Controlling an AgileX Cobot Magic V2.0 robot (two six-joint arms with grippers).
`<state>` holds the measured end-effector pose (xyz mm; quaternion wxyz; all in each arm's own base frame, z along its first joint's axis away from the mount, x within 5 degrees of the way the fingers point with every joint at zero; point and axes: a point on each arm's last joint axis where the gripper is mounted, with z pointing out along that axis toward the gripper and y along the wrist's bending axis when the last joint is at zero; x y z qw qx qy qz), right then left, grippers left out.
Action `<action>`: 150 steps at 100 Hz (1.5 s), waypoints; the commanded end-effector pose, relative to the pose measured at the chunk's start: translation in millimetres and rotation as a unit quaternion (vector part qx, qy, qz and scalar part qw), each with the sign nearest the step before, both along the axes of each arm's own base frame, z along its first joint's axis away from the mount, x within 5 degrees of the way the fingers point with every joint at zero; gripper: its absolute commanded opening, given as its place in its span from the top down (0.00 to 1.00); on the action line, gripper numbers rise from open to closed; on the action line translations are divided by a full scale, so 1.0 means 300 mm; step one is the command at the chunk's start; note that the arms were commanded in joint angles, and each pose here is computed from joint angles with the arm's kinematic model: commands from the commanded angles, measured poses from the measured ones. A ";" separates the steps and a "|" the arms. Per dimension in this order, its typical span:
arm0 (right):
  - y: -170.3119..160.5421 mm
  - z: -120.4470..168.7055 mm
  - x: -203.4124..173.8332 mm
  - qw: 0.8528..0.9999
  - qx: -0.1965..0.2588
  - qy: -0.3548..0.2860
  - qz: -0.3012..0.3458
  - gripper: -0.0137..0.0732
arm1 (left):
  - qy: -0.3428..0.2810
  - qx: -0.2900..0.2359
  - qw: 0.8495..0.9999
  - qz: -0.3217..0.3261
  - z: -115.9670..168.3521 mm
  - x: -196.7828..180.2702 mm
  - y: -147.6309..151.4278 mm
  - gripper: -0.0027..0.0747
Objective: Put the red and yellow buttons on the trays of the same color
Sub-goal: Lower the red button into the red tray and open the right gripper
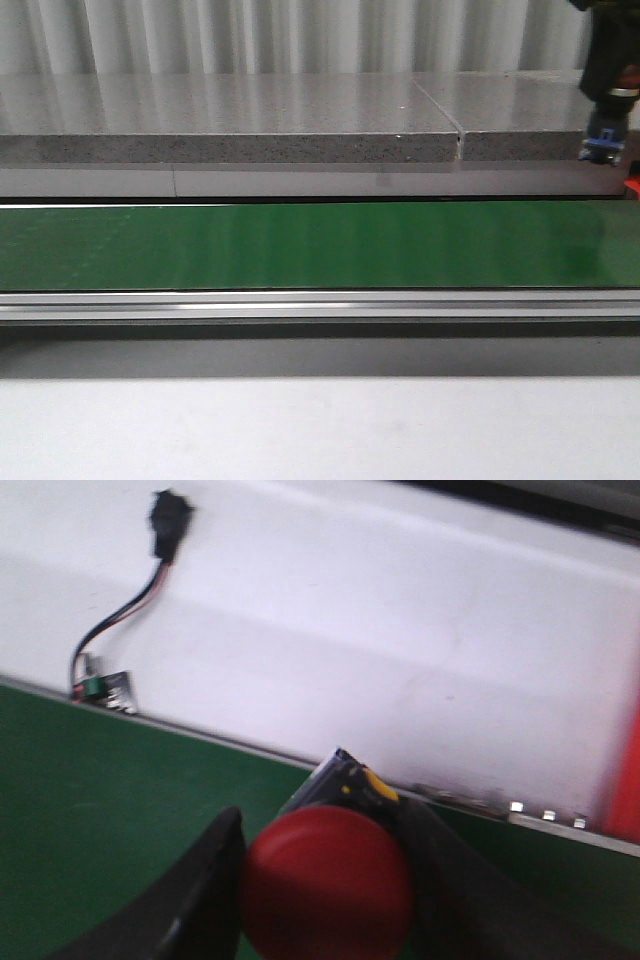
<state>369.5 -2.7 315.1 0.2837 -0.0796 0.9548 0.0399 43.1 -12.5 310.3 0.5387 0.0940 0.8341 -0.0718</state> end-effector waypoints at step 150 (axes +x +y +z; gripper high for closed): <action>-0.532 -0.223 0.101 0.978 -0.020 -0.045 -0.203 0.18 | -0.041 -0.015 0.999 -0.004 0.044 0.007 -0.004 0.99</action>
